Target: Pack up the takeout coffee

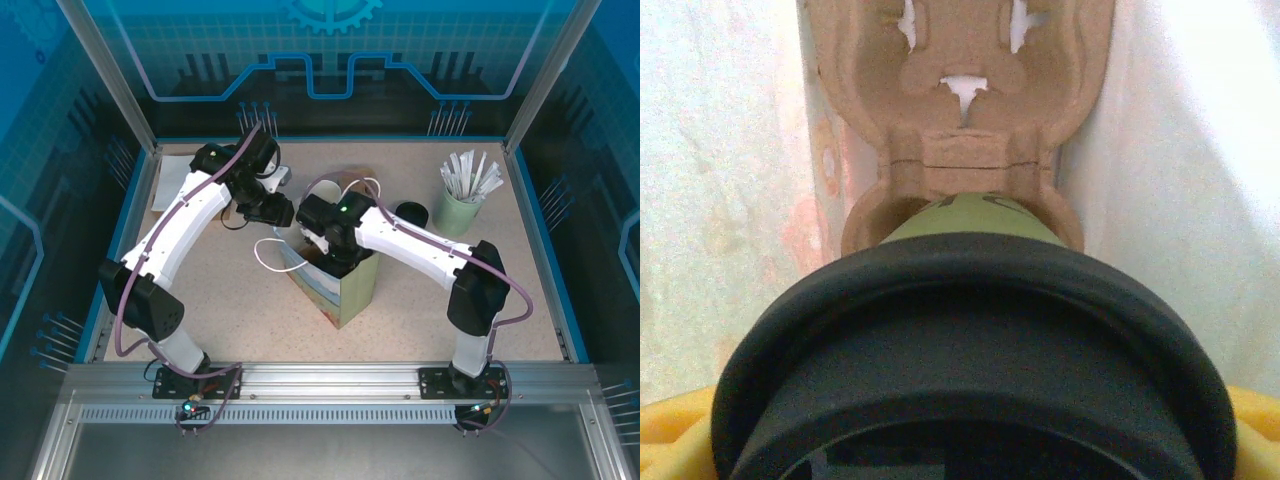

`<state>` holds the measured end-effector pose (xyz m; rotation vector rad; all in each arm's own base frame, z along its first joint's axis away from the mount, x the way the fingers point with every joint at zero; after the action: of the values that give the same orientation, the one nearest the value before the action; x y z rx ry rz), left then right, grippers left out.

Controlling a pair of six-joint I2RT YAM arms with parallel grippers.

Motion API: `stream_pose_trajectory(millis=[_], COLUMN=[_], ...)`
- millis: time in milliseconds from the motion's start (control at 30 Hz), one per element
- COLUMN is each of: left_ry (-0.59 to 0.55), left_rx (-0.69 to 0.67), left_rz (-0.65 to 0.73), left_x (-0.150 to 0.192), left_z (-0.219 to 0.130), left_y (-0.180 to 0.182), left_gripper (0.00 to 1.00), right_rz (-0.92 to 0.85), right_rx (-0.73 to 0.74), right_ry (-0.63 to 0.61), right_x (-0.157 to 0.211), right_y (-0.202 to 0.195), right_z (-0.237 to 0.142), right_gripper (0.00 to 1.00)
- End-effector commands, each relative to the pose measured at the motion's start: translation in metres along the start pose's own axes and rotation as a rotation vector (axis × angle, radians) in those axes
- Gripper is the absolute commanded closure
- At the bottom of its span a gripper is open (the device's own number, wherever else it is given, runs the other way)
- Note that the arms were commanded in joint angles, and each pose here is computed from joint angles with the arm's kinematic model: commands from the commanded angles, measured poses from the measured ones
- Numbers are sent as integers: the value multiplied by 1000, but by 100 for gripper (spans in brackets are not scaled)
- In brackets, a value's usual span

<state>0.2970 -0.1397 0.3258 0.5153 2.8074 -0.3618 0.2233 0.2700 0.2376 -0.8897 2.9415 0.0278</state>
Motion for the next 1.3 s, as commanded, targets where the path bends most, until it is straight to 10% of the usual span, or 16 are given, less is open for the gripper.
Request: stream_pose_trajectory(millis=[0, 1267], left_ry=[17, 28], left_rx=[-4, -13], left_rz=[14, 16], left_x=[-1, -4], left_z=[0, 1], left_y=[-1, 0], left_gripper=[54, 51], right_rz=[0, -44], right_rx=[-23, -21], right_ry=[-1, 73], right_x=[0, 5], right_y=[-4, -8], right_z=[6, 40], right_gripper=[16, 15])
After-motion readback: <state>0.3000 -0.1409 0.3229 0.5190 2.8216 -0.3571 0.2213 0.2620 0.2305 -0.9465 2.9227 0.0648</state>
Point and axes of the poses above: each hand's point on the last joint's axis, 136 mm out from that joint toward the fingers, its own z axis out along the fingers, its own y axis along the line the jaws close on, x = y × z, the point moved 10 cm from there along -z, back along the fingers, and after that the axes turned 7 degrees about z, right-handed, at the moved point
